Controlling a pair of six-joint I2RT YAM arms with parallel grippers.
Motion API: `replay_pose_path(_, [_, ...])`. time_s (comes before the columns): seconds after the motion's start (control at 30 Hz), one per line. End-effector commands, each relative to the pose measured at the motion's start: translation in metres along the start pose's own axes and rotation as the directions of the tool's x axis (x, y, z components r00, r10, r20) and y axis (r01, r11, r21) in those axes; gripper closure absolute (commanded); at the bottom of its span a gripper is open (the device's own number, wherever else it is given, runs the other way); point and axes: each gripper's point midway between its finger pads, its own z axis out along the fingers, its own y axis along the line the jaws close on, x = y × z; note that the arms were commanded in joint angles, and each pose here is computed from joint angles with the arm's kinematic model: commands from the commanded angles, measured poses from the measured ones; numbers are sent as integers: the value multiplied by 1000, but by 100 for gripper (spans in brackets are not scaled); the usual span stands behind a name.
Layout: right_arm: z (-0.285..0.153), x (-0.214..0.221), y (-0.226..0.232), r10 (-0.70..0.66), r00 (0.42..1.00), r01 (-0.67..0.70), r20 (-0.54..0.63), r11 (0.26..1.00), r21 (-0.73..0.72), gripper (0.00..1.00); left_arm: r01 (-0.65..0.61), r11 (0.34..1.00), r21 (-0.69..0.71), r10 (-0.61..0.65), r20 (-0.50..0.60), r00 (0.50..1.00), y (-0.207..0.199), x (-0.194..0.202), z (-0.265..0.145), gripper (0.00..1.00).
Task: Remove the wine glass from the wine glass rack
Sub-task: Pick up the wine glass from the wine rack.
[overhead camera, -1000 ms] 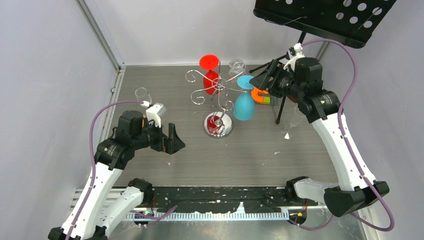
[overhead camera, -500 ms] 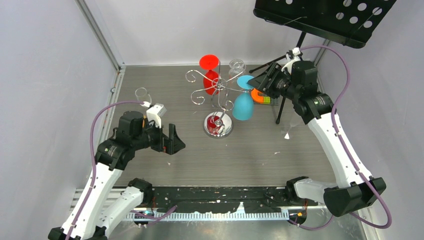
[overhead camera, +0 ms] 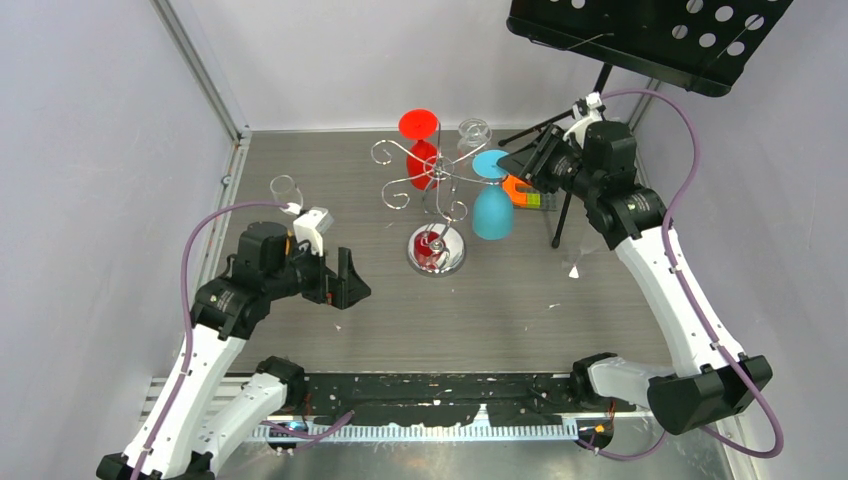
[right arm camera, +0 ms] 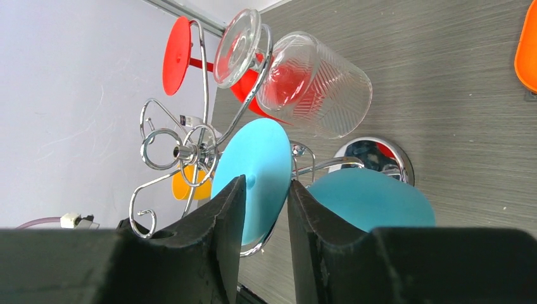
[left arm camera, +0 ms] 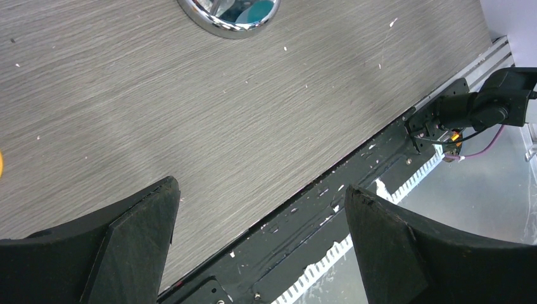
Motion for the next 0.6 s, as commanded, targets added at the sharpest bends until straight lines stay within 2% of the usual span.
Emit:
replay_pose_path(0.0, [-14, -19, 21, -50, 995, 57, 89, 996, -72, 64, -33, 999, 6, 32, 25, 999, 0, -5, 2, 0])
replay_pose_path(0.57, [-15, -15, 27, -25, 996, 35, 84, 992, -122, 70, -26, 1000, 4, 26, 28, 999, 0, -1, 1, 0])
